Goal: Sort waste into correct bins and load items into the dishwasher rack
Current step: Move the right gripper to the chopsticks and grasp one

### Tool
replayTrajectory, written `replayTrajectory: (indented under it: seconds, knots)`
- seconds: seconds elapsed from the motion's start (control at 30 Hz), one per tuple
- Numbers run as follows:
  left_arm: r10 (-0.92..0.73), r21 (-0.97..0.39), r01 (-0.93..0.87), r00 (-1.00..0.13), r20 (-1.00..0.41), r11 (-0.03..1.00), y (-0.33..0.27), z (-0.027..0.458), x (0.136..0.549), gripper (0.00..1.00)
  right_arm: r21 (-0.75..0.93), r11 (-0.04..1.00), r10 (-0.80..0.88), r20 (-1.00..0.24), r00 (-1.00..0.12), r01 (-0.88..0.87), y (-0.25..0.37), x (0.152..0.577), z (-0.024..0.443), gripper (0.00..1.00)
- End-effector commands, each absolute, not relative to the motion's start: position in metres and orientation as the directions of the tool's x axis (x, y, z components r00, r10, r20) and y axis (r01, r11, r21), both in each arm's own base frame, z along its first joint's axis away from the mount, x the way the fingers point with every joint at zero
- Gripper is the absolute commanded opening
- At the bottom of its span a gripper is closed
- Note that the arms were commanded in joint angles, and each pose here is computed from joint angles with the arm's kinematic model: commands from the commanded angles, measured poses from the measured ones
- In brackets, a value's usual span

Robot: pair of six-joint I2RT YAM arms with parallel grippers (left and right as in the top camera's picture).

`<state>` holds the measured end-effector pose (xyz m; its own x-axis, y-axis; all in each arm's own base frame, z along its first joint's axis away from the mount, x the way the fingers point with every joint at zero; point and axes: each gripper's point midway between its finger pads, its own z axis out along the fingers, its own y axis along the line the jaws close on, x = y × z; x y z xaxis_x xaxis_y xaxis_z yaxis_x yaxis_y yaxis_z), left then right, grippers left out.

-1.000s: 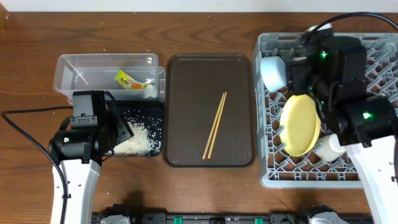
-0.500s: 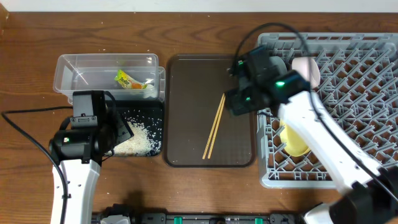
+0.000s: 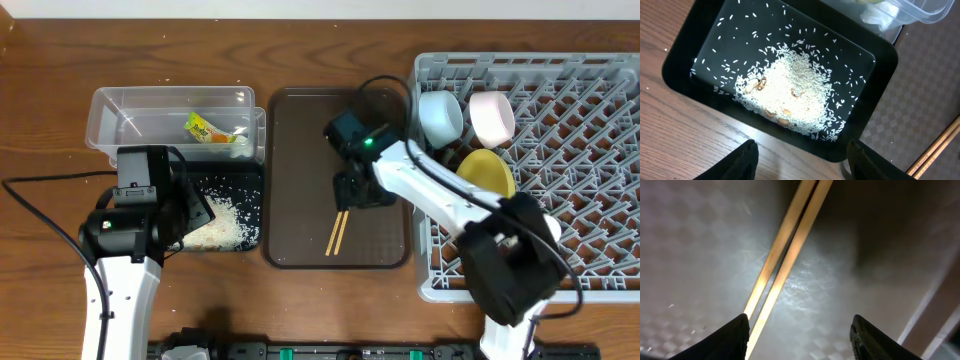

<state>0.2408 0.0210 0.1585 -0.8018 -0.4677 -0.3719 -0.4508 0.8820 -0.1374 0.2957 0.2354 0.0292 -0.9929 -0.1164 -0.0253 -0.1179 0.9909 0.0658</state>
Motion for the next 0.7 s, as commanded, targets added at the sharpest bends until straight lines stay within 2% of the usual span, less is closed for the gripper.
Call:
replayTrajectory:
  seconds: [0.0, 0.4, 0.47, 0.53, 0.67]
  knots:
    - [-0.470, -0.127, -0.457, -0.802, -0.369, 0.880, 0.023, 0.157, 0.239, 0.60, 0.028, 0.997, -0.065, 0.005, -0.998, -0.065, 0.234, 0.292, 0.011, 0.63]
    - [-0.470, -0.127, -0.458, -0.802, -0.369, 0.880, 0.024, 0.157, 0.239, 0.60, -0.025, 0.999, -0.031, -0.001, -1.000, -0.031, 0.226, 0.296, -0.001, 0.60]
    - [-0.470, -0.127, -0.457, -0.802, -0.369, 0.880, 0.023, 0.157, 0.239, 0.60, -0.027, 0.999, -0.032, 0.000, -0.999, -0.032, 0.226, 0.295, -0.001, 0.53]
    - [-0.470, -0.127, -0.458, -0.802, -0.369, 0.880, 0.023, 0.157, 0.239, 0.60, -0.028, 0.999, -0.031, 0.002, -1.000, -0.031, 0.226, 0.295, -0.001, 0.41]
    - [-0.470, -0.127, -0.458, -0.802, -0.369, 0.880, 0.024, 0.157, 0.239, 0.60, -0.028, 0.999, -0.033, 0.003, -0.999, -0.033, 0.227, 0.294, -0.001, 0.28]
